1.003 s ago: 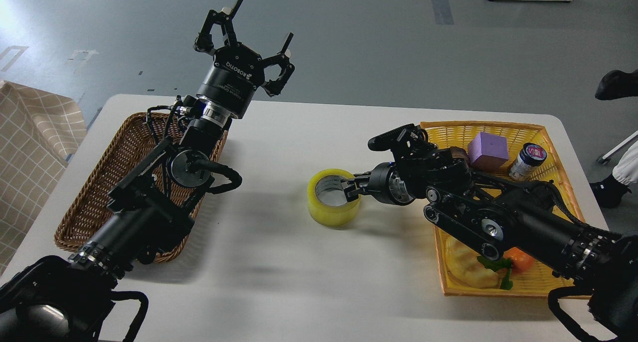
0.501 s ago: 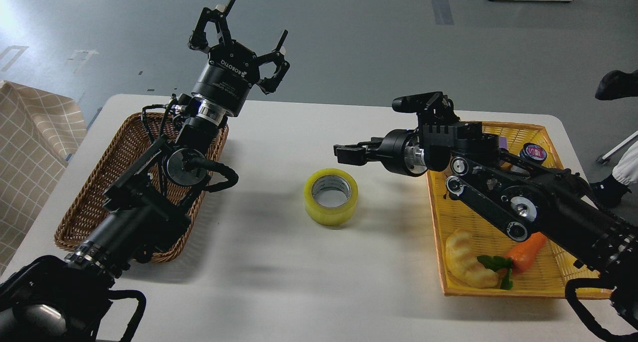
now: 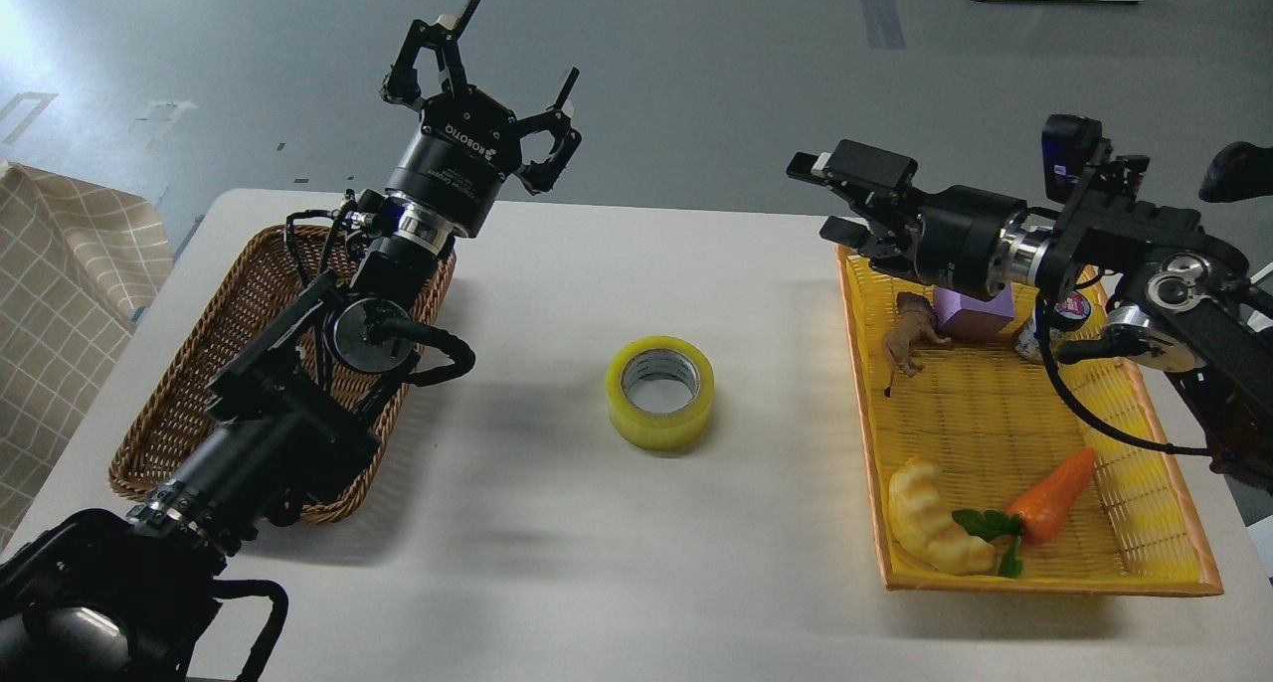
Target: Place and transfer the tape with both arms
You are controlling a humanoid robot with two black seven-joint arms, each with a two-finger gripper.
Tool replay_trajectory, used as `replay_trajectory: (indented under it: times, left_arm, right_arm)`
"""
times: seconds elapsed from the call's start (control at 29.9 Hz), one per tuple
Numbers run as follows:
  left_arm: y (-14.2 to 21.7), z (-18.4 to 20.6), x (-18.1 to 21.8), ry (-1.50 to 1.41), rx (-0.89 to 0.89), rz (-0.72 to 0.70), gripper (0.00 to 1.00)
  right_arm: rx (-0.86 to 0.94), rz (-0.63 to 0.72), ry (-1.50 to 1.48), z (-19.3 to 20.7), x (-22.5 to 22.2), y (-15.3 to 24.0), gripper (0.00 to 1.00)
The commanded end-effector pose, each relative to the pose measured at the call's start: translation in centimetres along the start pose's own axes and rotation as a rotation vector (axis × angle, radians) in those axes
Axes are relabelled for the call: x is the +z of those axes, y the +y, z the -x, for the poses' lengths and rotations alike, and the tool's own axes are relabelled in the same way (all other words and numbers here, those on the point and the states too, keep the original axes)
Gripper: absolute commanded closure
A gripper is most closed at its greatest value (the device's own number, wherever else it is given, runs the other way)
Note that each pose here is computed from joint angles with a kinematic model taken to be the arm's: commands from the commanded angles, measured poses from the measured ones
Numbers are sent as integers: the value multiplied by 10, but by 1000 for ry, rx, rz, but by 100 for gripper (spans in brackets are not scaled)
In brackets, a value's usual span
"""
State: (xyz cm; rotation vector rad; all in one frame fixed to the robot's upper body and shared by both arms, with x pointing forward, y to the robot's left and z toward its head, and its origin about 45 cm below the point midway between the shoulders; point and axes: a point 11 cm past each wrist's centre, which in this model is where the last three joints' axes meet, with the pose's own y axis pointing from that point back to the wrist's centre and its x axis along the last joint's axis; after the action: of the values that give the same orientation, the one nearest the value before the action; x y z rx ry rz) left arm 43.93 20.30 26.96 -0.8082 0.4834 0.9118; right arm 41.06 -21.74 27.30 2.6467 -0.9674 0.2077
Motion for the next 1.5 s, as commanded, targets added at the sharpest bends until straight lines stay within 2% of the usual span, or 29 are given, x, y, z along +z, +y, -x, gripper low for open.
replay_trajectory:
  times: [0.0, 0.27, 0.43, 0.57, 0.8, 1.04, 1.47]
  left_arm:
    - [0, 0, -1, -1, 0, -3, 2]
    - [2, -3, -3, -7, 8, -10, 2]
    - [2, -3, -2, -10, 6, -12, 2]
    - [2, -2, -3, -10, 5, -13, 2]
    - [-2, 1, -3, -11, -4, -13, 2]
    - [-5, 3, 0, -17, -14, -7, 2]
    - [-5, 3, 1, -18, -13, -6, 2]
  right_arm:
    - [85, -100, -184, -19, 1, 20, 0]
    - [210, -457, -649, -68, -22, 55, 0]
    - [237, -575, -773, -90, -34, 71, 0]
    - [221, -610, -812, -94, -42, 72, 0]
    - [213, -816, -911, -95, -63, 66, 0]
    - [202, -889, -1005, -83, -57, 52, 2]
    - [200, -915, -1116, -63, -37, 36, 4]
